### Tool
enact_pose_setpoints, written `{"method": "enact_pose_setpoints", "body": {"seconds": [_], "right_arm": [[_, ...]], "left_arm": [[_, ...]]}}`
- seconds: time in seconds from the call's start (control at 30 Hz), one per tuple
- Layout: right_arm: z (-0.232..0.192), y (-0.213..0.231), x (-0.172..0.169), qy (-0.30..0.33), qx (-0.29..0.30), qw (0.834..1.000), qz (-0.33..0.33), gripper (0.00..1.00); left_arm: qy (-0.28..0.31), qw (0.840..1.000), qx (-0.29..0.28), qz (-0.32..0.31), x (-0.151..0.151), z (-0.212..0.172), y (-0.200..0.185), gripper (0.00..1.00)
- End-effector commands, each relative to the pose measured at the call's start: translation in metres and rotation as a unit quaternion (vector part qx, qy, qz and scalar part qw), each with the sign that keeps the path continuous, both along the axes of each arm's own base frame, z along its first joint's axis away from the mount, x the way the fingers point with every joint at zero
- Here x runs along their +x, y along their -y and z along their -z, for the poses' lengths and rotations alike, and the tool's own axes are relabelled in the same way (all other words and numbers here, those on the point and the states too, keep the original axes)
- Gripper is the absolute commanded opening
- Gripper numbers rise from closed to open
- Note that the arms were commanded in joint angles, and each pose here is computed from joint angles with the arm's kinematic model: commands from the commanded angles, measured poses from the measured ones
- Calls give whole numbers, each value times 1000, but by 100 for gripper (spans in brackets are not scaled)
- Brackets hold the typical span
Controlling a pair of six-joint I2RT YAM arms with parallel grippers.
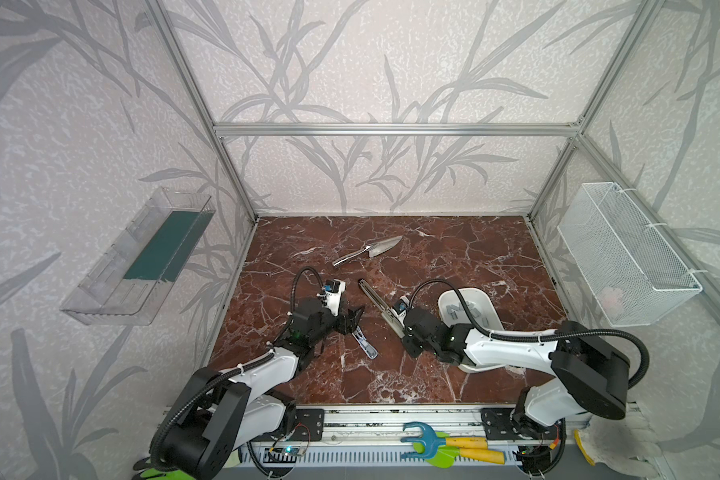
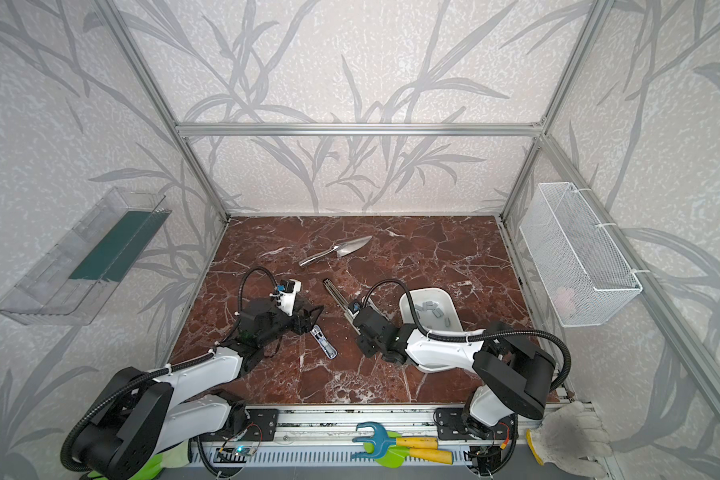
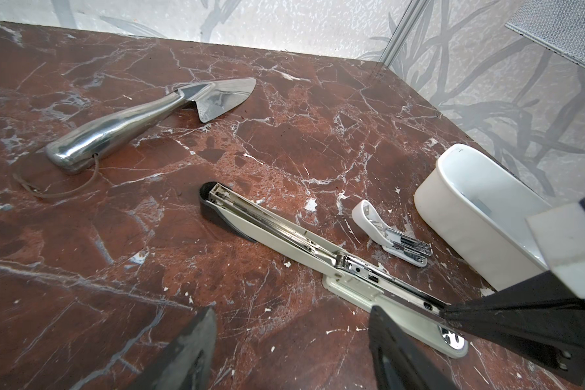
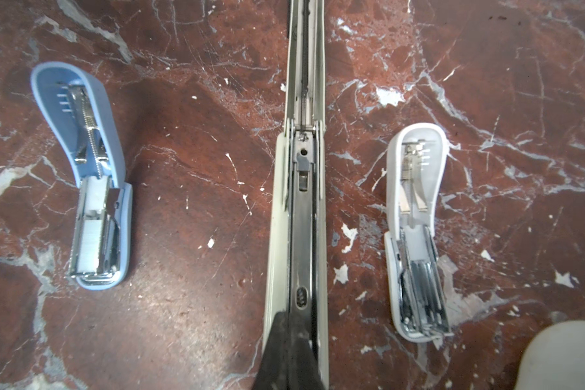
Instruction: Load the staples into the stapler
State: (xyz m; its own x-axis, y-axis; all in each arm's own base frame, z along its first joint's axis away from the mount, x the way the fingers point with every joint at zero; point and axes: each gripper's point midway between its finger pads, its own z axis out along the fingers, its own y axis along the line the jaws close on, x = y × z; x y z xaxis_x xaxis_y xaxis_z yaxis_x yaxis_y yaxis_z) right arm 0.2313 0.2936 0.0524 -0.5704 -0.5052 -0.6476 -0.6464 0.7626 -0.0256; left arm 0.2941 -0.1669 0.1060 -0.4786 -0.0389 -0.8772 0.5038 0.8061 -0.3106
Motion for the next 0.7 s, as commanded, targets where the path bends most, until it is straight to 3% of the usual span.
{"method": "enact_pose_setpoints", "body": {"seconds": [0.0,0.13,0.37,0.67], "right_arm": [[-4,4,-5,3,-4,1000,1,4],[-18,2,-3,7,4,1000,10,7],[-40,10,-5,2,24,999,42,27],[-21,17,-14,-44,-21,998,46,24]], "left_arm": [[3,1000,-3,0,0,-1,1,72],[2,1000,-4,1,0,-1,1,72],[2,1000,-3,1,0,-1,1,72],[3,1000,-4,1,1,-2,2,72]]}}
